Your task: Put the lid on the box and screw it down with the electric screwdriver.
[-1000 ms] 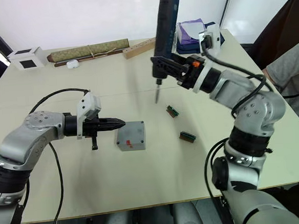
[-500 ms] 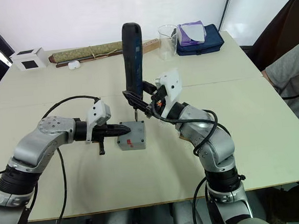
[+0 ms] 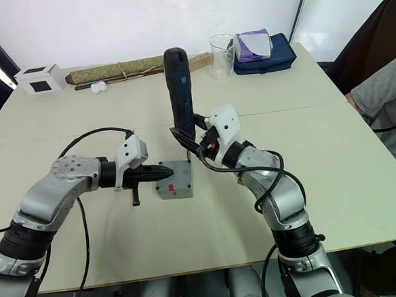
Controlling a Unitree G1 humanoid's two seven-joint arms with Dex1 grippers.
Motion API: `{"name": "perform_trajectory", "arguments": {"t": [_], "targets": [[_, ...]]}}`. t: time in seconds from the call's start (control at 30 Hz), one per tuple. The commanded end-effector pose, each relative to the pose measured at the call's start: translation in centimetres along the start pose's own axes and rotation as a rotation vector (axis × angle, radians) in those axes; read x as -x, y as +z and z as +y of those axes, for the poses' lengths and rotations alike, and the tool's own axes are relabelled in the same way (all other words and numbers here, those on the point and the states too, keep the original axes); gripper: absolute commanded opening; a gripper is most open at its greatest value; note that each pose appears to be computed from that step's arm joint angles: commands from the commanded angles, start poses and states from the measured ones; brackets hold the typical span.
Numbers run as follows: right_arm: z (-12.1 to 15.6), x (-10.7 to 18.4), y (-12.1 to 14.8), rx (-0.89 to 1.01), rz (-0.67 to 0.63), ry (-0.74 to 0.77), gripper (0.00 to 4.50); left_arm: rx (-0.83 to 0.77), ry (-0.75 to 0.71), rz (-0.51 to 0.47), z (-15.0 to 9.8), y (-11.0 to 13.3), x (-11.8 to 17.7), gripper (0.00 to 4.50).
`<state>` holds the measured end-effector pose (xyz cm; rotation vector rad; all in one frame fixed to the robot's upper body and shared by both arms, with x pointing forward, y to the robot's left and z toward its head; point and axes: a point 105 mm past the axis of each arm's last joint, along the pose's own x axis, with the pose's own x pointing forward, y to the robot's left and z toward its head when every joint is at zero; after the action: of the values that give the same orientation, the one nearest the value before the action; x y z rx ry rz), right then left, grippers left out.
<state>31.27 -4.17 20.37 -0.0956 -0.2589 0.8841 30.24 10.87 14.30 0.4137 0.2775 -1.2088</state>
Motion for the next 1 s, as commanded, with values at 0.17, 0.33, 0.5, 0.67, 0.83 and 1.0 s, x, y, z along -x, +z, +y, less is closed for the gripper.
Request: {"name": "perform_trajectory", "arguments": {"t": [0.17, 0.33, 0.5, 0.67, 0.83, 1.0], "targets": [[1.6, 1.0, -4.7, -0.042, 0.194, 0.034, 2.13, 0.059, -0.004, 0.069, -0.5, -2.4, -0.4, 0.0], [0.7, 1.1, -6.4, -0.063, 0.249, -0.033, 2.13, 0.067, -0.009, 0.074, -0.7, -2.9, -0.6, 0.0], [0.7, 1.0, -6.9, -0.054, 0.281, -0.05, 2.13, 0.066, 0.008, 0.067, -0.6, -2.7, -0.6, 0.0], [2.1, 1.1, -7.4, -0.044, 0.295, -0.013, 2.13, 0.065, 0.006, 0.064, -0.9, -2.6, -0.8, 0.0], [2.4, 1.3, -7.6, -0.041, 0.303, -0.005, 2.13, 0.064, 0.004, 0.063, -1.0, -2.7, -1.0, 0.0], [2.1, 1.0, -6.9, -0.032, 0.292, -0.007, 2.13, 0.069, -0.004, 0.067, -1.4, -2.8, -1.0, 0.0]]}}
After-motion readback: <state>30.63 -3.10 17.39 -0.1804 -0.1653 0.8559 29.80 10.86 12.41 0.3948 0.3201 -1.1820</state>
